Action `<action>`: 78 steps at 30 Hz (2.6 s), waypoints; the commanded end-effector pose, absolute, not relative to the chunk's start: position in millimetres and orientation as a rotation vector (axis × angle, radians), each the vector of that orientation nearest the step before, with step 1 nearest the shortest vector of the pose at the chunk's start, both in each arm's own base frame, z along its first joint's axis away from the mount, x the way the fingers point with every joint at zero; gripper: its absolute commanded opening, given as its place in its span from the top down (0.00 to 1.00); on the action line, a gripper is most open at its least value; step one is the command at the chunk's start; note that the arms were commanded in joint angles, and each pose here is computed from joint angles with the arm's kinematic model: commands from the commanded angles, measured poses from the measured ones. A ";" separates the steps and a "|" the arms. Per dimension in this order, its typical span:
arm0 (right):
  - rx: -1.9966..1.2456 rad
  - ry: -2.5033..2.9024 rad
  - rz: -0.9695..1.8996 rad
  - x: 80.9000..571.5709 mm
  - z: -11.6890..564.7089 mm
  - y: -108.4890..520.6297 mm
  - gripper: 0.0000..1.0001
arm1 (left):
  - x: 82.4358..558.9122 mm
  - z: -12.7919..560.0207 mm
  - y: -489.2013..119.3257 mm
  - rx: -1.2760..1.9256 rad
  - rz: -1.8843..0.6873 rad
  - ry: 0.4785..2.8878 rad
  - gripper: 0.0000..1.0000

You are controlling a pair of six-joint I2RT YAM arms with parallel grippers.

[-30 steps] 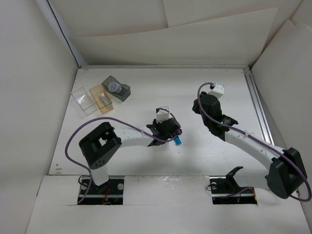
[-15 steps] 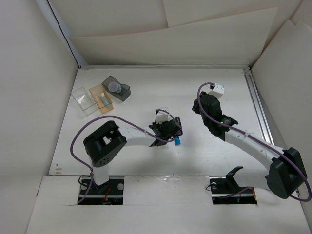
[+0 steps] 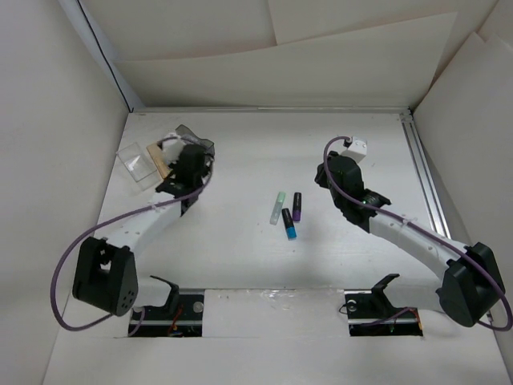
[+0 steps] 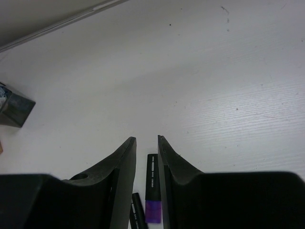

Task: Sort the stationery into containers
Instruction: Place the pen in the storage box, then pick up the pen from the center of the board.

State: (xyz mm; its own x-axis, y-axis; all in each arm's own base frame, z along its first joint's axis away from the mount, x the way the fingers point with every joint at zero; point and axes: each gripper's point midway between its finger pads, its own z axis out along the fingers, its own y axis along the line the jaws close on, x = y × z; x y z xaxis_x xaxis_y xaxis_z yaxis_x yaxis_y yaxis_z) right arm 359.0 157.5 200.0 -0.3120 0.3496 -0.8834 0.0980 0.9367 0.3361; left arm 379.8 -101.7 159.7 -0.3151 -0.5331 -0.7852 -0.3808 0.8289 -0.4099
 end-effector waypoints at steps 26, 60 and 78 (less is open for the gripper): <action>0.319 1.834 0.295 371.9 220.6 172.5 0.69 | 482.1 120.2 45.1 -0.993 0.017 1.956 0.97; 0.383 1.776 0.259 366.8 234.2 155.0 0.82 | 337.6 75.8 -313.9 0.029 -0.514 2.282 0.60; 0.366 1.799 0.262 368.3 226.3 159.5 0.69 | 346.6 35.3 -341.6 0.137 -0.467 2.357 0.59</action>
